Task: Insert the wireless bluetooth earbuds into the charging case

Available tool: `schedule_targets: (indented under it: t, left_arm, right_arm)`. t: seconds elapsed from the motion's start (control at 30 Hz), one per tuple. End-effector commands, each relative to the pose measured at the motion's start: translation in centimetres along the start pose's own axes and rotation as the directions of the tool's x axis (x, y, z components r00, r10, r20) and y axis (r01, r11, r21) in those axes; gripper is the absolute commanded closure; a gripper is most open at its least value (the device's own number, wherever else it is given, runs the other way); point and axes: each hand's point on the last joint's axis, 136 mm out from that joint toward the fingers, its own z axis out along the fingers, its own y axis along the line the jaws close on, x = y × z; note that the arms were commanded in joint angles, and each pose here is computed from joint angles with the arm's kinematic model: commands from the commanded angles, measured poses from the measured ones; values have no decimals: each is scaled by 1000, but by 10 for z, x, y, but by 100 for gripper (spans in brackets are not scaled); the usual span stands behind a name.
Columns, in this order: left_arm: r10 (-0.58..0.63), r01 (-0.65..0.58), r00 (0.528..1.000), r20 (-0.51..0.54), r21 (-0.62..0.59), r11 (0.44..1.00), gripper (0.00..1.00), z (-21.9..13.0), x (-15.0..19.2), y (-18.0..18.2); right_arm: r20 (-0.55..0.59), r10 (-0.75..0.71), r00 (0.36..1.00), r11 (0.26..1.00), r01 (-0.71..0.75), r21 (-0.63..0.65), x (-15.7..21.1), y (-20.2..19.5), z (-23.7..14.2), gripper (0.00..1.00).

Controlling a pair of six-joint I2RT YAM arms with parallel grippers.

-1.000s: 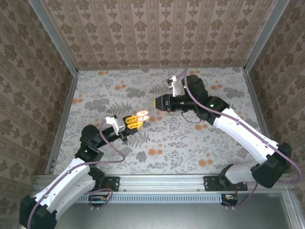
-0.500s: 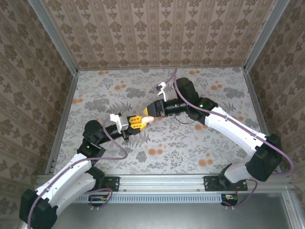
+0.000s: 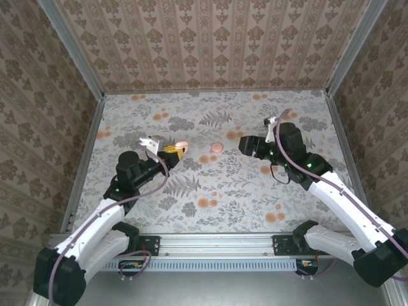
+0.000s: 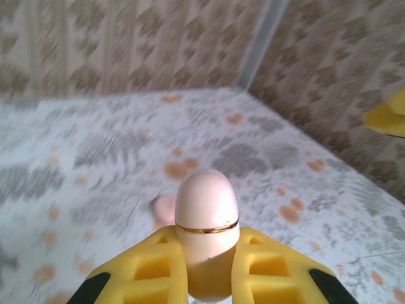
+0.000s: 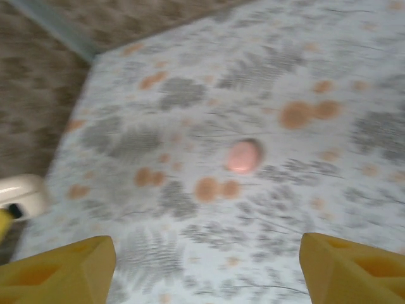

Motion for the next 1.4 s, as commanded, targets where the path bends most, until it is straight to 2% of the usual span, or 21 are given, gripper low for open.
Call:
schedule_targets:
  t: [0.0,0.17,0.4,0.53,0.67,0.8,0.9,1.0,1.03,1.2,1.37]
  left_arm:
    - [-143,135,987,-77,-99,986,96,9,22,24]
    - [-220,201,950,-221,-108,974,95,37,58,36]
    - [-295,258,870,-395,-145,955,88,72,108,51]
    - [-333,265,815,-474,-206,942,75,80,132,65]
    - [-322,214,800,-506,-260,942,63,79,138,78]
    - [-276,128,803,-527,-300,945,44,73,128,89]
    - [-217,45,812,-542,-312,949,29,67,114,96]
    - [-161,-39,820,-549,-335,941,10,60,95,107]
    - [-139,-72,824,-549,-345,936,1,56,87,112]
    - [-41,-208,862,-505,-428,879,0,34,42,143]
    - [114,-335,909,-400,-542,771,0,-1,5,176]
  right_arm:
    - [75,-12,997,986,-1,165,-3,-44,7,15]
    - [88,12,996,932,-43,360,3,-100,9,0]
    - [179,-40,983,846,-62,530,-12,-158,6,0]
    - [181,-131,975,814,2,580,-15,-178,12,0]
    - [141,-215,967,765,77,640,-13,-193,16,0]
    - [126,-271,954,726,117,678,-12,-209,23,0]
    - [162,-284,945,733,105,672,-12,-218,29,0]
    - [204,-278,939,755,83,650,-13,-227,38,0]
    - [207,-275,939,759,79,646,-13,-231,41,0]
    - [235,-287,929,789,90,608,-24,-233,54,0]
    - [276,-302,913,817,99,568,-24,-238,67,0]
